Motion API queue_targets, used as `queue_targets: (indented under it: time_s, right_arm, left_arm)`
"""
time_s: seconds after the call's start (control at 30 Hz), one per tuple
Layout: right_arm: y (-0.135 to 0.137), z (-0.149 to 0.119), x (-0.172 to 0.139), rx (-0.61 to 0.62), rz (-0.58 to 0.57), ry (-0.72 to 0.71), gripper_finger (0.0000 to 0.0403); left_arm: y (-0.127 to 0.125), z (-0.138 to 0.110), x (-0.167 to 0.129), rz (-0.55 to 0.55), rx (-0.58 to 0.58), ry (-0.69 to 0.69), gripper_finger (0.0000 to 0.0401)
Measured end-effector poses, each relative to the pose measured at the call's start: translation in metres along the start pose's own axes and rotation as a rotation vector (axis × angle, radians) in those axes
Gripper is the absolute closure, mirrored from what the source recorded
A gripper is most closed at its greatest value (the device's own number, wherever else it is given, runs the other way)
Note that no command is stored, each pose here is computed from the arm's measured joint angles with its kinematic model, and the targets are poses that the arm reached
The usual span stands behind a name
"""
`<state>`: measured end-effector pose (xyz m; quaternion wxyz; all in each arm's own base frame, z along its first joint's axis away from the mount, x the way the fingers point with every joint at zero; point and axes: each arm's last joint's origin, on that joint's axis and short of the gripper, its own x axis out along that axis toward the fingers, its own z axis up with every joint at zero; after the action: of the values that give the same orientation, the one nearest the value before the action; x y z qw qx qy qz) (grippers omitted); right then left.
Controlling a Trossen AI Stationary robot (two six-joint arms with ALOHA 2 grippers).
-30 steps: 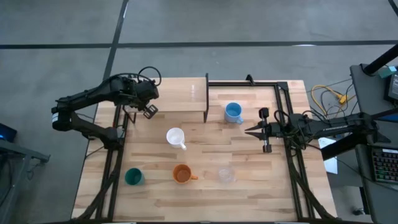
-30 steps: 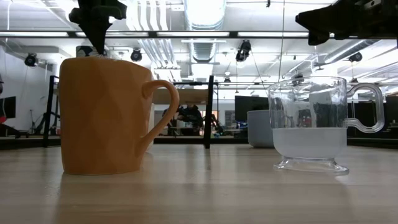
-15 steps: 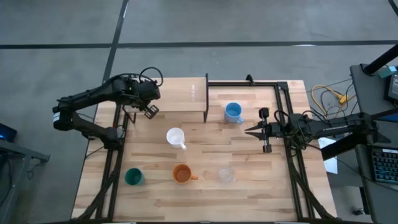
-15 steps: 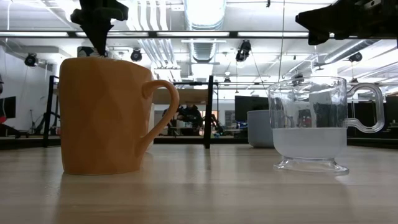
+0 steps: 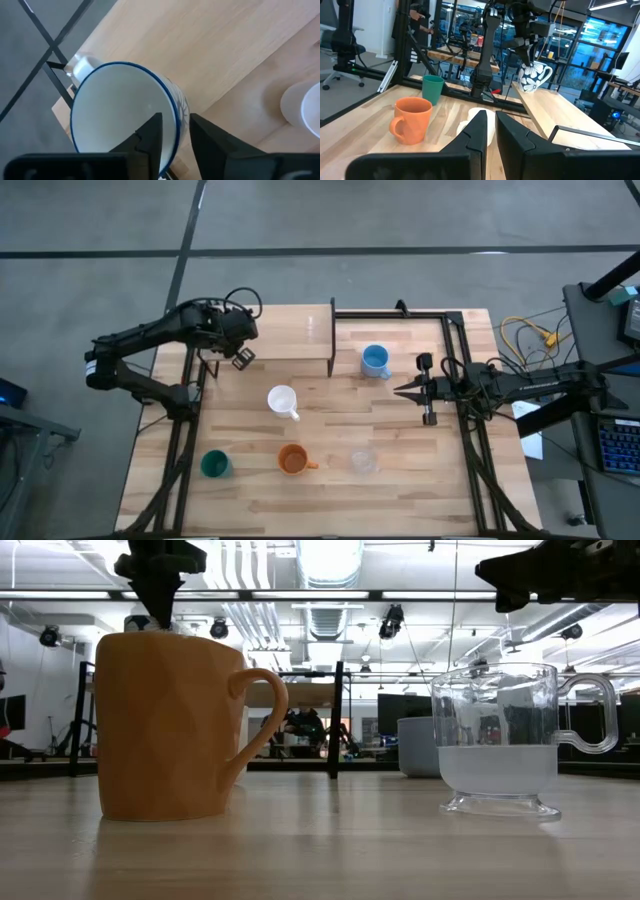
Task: Stack small to large cups/mugs on shelf
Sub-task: Put the blue patterned mug on the shelf
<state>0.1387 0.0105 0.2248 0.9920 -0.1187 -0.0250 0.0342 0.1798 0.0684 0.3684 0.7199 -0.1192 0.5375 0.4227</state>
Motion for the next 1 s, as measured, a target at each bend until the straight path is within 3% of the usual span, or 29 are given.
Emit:
queue_targets:
  time_s: [0.53, 0.73, 1.0]
  right_arm:
    - [0.0, 0.0, 0.0, -0.001, 0.0, -0.001, 0.0372]
    - [0.0, 0.0, 0.0, -0.003, 0.0, -0.001, 0.0372]
    - [0.0, 0.001, 0.0, -0.003, -0.002, -0.009, 0.0372]
  left_arm:
    - [0.006, 0.005, -0.014, -0.003, 0.031, -0.059, 0.0307]
    - [0.013, 0.01, -0.032, -0.033, 0.073, -0.126, 0.0307]
    - [0.006, 0.006, -0.043, -0.316, 0.154, -0.066, 0.0327]
